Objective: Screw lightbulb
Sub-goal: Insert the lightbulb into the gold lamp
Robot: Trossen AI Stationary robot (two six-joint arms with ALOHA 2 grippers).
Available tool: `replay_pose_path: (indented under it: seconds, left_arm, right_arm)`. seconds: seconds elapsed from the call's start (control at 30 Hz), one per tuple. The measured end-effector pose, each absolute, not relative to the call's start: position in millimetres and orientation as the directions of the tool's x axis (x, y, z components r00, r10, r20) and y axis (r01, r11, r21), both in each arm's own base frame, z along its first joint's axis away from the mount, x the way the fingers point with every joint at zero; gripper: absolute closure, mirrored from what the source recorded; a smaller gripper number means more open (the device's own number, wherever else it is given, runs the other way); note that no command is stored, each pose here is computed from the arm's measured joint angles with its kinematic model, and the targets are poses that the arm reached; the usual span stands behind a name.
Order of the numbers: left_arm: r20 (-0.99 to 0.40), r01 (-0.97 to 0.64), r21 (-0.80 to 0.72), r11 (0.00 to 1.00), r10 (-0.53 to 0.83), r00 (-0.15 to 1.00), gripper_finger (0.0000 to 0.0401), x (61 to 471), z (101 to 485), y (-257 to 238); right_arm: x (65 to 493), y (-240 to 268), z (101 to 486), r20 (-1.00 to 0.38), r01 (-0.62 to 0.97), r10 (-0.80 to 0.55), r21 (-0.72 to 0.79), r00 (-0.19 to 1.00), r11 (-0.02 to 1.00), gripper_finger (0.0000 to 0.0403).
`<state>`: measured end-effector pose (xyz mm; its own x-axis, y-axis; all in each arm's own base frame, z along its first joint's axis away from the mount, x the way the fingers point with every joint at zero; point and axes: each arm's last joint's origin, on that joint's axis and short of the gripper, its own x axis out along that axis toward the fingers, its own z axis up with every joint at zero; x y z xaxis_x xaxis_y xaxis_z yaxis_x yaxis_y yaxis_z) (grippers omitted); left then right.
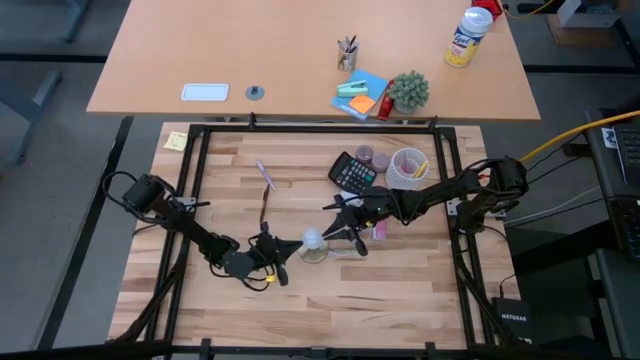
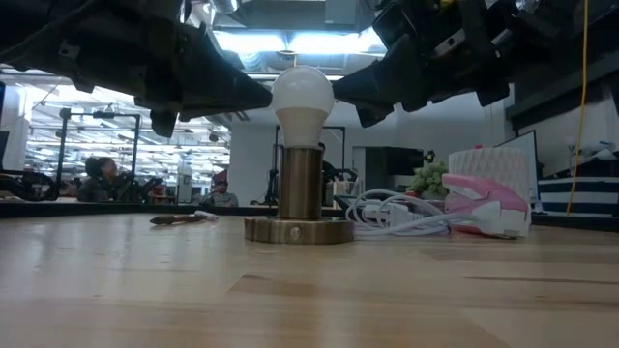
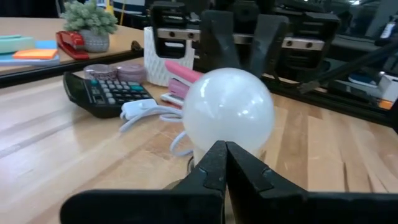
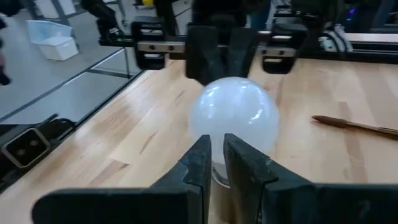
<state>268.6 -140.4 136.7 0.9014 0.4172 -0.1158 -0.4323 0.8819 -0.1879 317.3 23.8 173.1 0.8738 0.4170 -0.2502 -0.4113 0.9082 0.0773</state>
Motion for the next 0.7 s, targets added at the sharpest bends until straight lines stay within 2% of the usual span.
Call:
replay_pose_path:
  seconds: [0.17,0.53,0.7]
  left_arm:
    - [-0.119,-0.464,-0.183,0.867,0.449,0.886,0.0401,268,136,-139]
    - [-0.092,-0.516,-0.131,0.847,0.508,0.857,0.0401,257,136,-152]
    - [-0.085,-0.495,-0.146,0.856,0.488,0.869,0.0401,253,138,-159]
  right_arm:
    - [317,25,173,-0.248,-0.432,0.439,0.084,0.864,0.898,0.0352]
    - [313,22,182,-0.253,-0.375,0.379,0.064,0.89,0.925,0.0352]
    - [313,20,186,-0.254,-0.288,0.287,0.032,0.924,0.957,0.0352]
